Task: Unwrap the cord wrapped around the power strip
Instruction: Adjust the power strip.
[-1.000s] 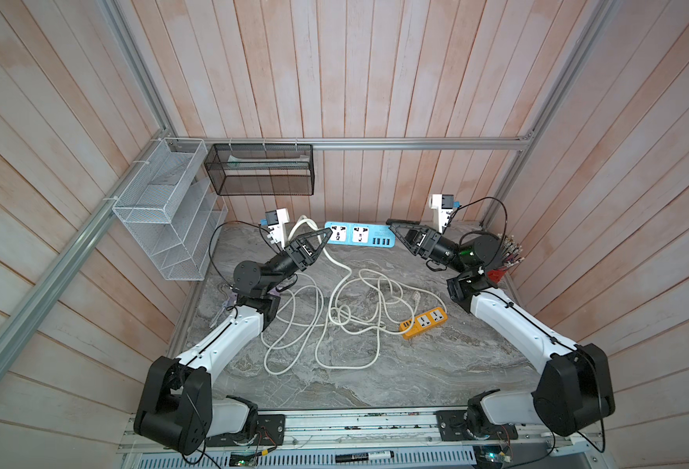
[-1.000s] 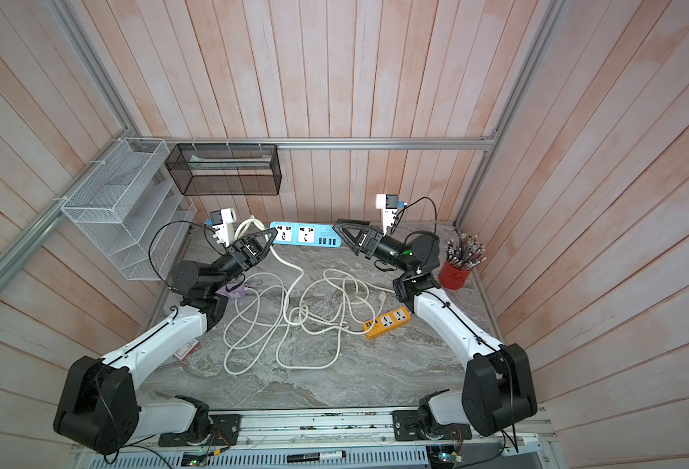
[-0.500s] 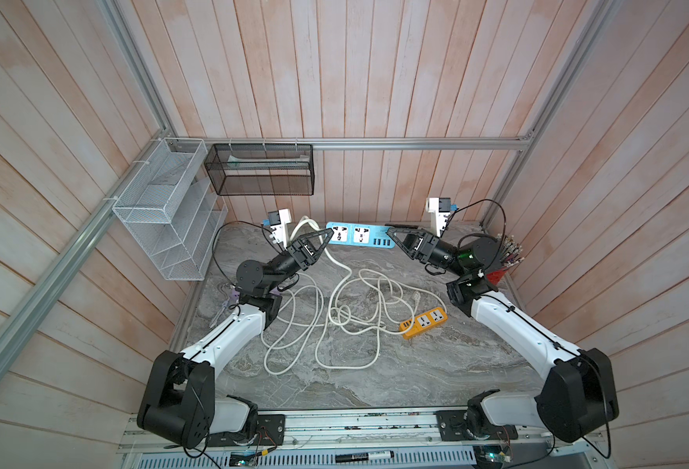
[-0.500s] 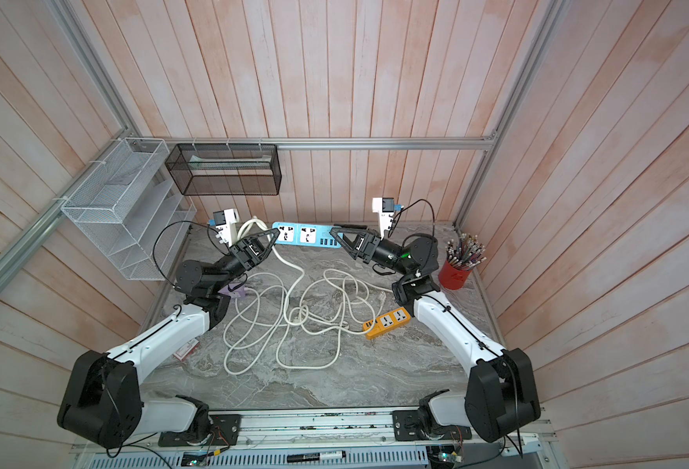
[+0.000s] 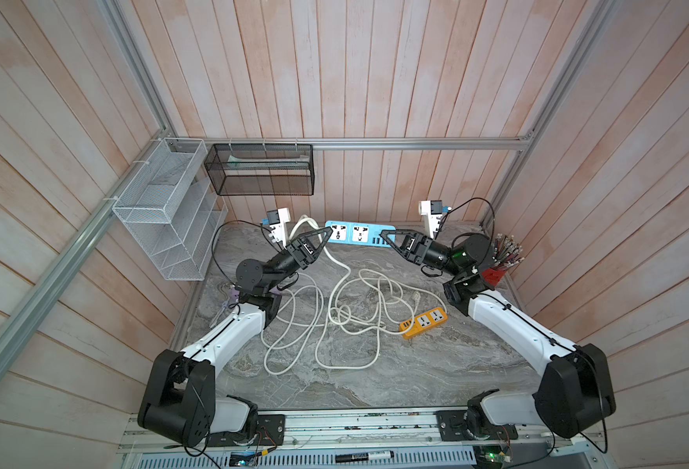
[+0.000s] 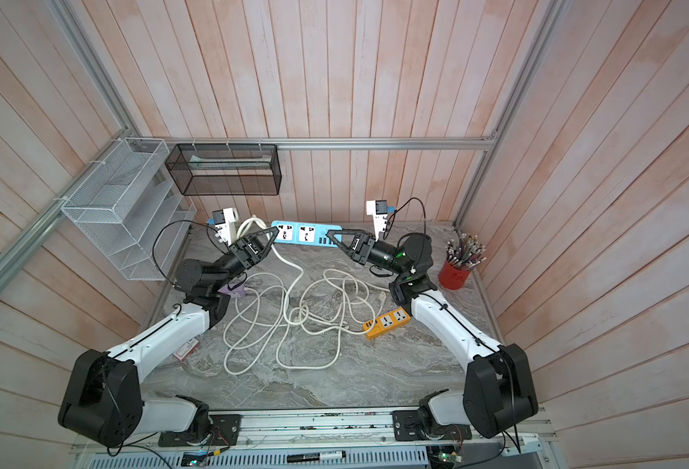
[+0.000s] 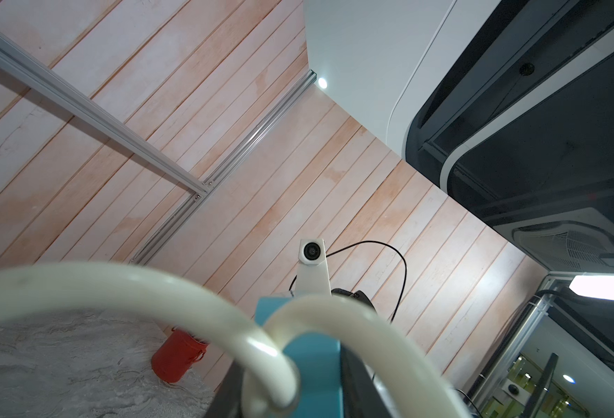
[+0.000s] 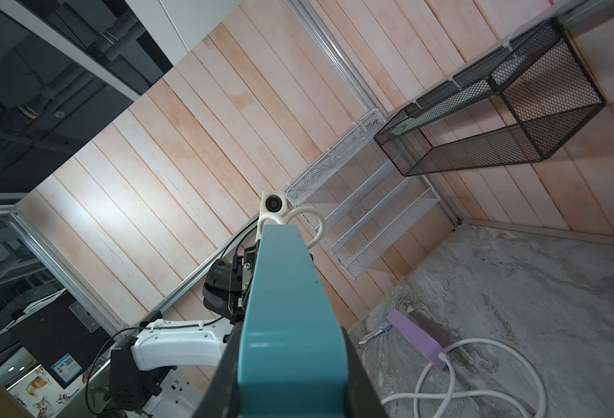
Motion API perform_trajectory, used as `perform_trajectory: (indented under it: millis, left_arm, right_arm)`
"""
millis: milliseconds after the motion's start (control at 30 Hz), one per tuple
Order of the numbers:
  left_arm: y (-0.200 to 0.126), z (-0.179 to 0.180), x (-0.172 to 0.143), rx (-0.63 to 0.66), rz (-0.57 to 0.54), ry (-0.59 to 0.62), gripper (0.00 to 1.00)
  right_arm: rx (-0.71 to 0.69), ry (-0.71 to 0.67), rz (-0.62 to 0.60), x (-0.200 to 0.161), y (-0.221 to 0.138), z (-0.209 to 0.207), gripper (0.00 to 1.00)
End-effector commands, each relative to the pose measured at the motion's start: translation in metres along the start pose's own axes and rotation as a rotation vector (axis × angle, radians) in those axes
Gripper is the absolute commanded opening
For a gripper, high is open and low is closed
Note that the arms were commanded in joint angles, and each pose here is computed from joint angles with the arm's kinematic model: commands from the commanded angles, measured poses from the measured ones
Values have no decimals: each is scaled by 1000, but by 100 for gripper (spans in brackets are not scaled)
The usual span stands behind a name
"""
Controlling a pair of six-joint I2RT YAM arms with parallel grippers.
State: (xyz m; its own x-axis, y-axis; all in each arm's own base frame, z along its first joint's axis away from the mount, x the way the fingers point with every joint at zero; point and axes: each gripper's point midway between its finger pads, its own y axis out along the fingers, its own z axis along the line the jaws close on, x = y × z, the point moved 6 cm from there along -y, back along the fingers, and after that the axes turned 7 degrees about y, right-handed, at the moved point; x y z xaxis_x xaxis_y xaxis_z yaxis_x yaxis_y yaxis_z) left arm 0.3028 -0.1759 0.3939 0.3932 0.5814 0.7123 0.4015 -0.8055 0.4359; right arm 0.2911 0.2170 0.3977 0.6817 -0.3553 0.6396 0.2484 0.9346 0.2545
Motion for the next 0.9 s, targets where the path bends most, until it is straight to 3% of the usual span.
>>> perform_trajectory:
  millis: [0, 133, 167, 333, 533, 700, 867]
  left_arm:
    - [8, -11, 9, -42, -20, 57, 0]
    - [8, -9, 9, -25, -7, 54, 0]
    - [9, -9, 9, -24, -2, 52, 8]
    - [3, -9, 12, -5, -17, 52, 100]
    - [-25, -4, 29, 145, -62, 127, 100]
    - [-41, -6, 29, 307, -30, 270, 100]
    - [-52, 10, 5, 336, 49, 228, 100]
  right_arm:
    - [4, -37, 19, 1, 6, 2, 0]
    - [-11, -56, 13, 2, 4, 3, 0]
    - [-16, -62, 9, 3, 3, 4, 0]
    - [-35, -82, -25, 11, -7, 6, 0]
    - [-66, -100, -70, 22, -25, 8, 0]
    - [-93, -103, -111, 30, -40, 10, 0]
    - [-57, -82, -132, 36, -48, 16, 0]
